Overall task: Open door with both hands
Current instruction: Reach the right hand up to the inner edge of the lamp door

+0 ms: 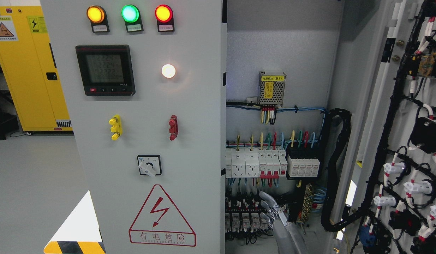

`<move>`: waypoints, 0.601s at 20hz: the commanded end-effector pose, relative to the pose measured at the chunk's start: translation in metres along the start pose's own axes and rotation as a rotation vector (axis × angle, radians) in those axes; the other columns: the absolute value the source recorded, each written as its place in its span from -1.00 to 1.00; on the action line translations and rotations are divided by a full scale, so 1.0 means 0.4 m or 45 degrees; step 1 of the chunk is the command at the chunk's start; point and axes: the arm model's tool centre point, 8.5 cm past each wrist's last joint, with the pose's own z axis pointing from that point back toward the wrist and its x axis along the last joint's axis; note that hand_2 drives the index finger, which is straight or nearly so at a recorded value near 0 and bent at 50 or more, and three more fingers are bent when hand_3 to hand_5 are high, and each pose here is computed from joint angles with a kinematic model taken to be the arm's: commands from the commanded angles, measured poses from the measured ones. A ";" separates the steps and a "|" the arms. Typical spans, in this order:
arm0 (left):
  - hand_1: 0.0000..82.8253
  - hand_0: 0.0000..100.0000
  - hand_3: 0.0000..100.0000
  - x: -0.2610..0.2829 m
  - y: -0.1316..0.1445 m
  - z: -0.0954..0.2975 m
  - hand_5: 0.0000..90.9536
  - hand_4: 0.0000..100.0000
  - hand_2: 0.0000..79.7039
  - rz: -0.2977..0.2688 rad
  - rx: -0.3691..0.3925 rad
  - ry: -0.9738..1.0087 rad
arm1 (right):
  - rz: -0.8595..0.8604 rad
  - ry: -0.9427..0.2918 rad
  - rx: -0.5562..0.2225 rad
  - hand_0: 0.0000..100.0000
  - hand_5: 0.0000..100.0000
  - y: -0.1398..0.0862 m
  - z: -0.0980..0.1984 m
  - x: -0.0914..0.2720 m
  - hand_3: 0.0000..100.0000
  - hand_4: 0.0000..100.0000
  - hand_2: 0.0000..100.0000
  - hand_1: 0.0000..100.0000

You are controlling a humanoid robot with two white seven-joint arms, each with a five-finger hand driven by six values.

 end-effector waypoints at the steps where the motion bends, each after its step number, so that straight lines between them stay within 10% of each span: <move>1: -1.00 -1.00 -1.00 0.008 -0.032 -0.007 -1.00 -1.00 -1.00 0.003 -0.025 -0.017 | -0.017 -0.013 0.009 -0.47 -1.00 0.003 -0.150 -0.001 -1.00 -1.00 -1.00 -1.00; 12: -1.00 -1.00 -1.00 0.007 -0.047 -0.009 -1.00 -1.00 -1.00 0.005 -0.037 -0.018 | -0.094 0.103 -0.003 -0.47 -1.00 -0.053 -0.281 -0.061 -1.00 -1.00 -1.00 -1.00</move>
